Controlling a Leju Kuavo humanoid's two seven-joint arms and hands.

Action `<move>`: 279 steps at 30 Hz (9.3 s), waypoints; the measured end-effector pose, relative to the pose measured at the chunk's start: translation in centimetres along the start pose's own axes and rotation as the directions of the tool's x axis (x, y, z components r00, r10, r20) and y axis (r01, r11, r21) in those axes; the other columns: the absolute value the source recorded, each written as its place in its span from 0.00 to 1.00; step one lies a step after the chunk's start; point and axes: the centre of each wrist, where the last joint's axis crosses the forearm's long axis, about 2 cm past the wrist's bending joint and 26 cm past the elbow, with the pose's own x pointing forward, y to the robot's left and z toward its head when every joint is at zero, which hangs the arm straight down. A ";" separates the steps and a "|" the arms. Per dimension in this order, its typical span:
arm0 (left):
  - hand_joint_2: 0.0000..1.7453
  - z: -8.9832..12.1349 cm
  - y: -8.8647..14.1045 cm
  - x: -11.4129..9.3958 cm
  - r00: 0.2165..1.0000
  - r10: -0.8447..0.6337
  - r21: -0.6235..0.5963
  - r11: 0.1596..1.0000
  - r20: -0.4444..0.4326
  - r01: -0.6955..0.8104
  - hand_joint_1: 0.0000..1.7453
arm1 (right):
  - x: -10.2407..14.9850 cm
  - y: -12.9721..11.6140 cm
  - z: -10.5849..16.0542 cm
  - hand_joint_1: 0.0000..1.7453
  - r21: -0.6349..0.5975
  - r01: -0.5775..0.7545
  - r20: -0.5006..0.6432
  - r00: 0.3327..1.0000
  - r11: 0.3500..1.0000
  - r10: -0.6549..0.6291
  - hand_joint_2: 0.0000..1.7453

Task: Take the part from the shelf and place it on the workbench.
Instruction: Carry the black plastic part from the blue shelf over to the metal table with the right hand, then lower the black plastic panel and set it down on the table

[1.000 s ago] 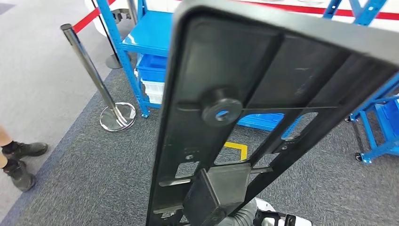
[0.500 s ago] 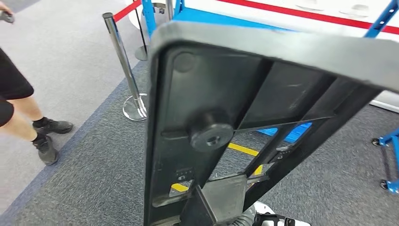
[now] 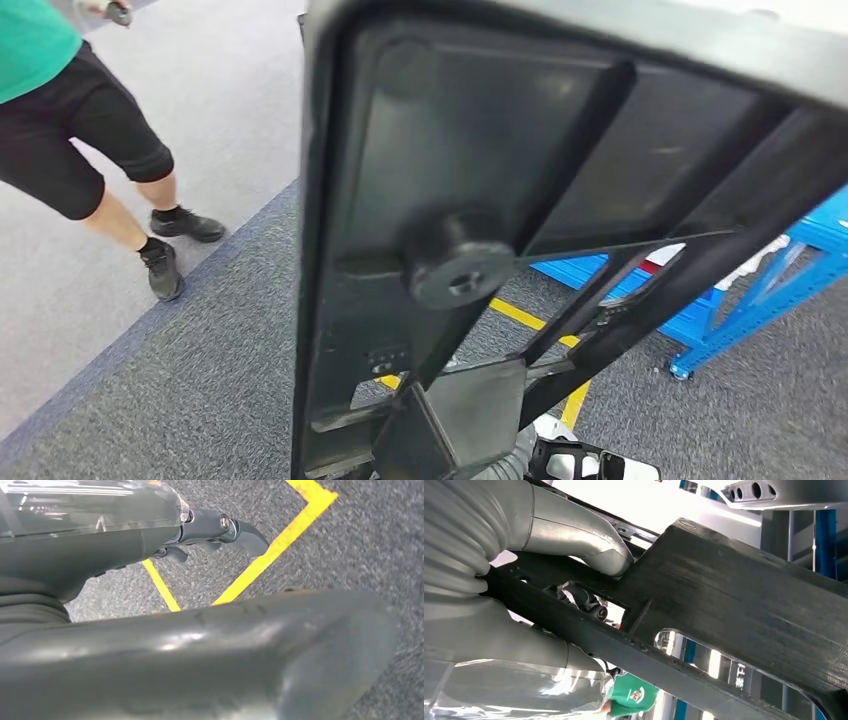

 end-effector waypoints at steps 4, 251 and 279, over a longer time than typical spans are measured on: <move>0.00 -0.2 0.8 0.2 1.000 0.011 0.014 1.000 0.013 -0.011 0.00 | -0.1 -0.1 -0.6 1.00 -0.002 -0.011 0.014 1.000 1.000 0.011 1.00; 0.00 0.5 -2.1 -0.5 0.973 0.190 -0.161 0.972 0.127 -0.169 0.00 | -2.5 1.3 3.9 1.00 -0.064 -0.097 -0.212 0.974 0.993 0.081 1.00; 0.00 0.4 -2.0 -0.5 0.978 0.167 -0.169 0.975 0.127 -0.145 0.00 | -2.2 1.8 4.1 1.00 -0.071 -0.102 -0.215 0.973 0.992 0.085 1.00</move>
